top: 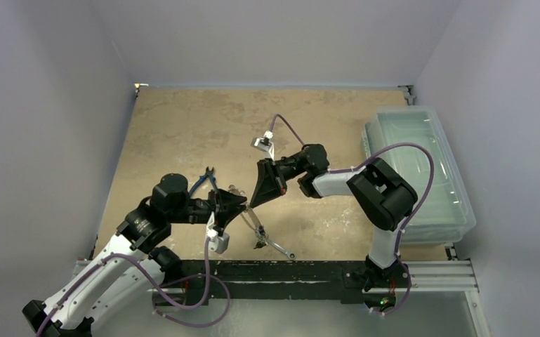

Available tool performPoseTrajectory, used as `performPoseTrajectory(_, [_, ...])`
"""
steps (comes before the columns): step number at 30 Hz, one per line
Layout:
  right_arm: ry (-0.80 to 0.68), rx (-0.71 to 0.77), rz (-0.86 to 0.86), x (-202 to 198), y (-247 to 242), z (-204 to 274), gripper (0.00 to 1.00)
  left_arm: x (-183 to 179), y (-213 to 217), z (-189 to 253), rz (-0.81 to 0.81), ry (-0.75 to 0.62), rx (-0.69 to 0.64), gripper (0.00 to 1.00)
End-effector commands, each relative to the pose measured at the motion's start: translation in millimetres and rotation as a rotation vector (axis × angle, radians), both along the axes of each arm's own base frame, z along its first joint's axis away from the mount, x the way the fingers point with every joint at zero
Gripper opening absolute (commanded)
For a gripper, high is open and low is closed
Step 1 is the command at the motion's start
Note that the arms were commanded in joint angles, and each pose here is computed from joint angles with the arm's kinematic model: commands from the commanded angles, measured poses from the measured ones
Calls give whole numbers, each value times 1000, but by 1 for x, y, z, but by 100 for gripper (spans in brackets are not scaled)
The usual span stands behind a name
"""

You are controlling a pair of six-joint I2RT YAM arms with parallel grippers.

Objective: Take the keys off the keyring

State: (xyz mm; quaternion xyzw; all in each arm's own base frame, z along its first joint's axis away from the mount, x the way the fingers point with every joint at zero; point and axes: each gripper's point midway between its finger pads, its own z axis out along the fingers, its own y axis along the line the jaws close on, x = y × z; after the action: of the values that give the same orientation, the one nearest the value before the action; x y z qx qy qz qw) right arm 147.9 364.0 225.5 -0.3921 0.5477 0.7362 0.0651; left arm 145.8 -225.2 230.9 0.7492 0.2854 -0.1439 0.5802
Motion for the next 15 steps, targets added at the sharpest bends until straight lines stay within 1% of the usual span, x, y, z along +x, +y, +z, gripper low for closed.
performPoseTrajectory(1, [-153,170,13,-9,-5,35,0,-8,-6,3,-45,-13,-12,27])
performPoseTrajectory(15, [-138,171,14,-9,-5,35,0,-11,-7,-6,-54,-31,6,24])
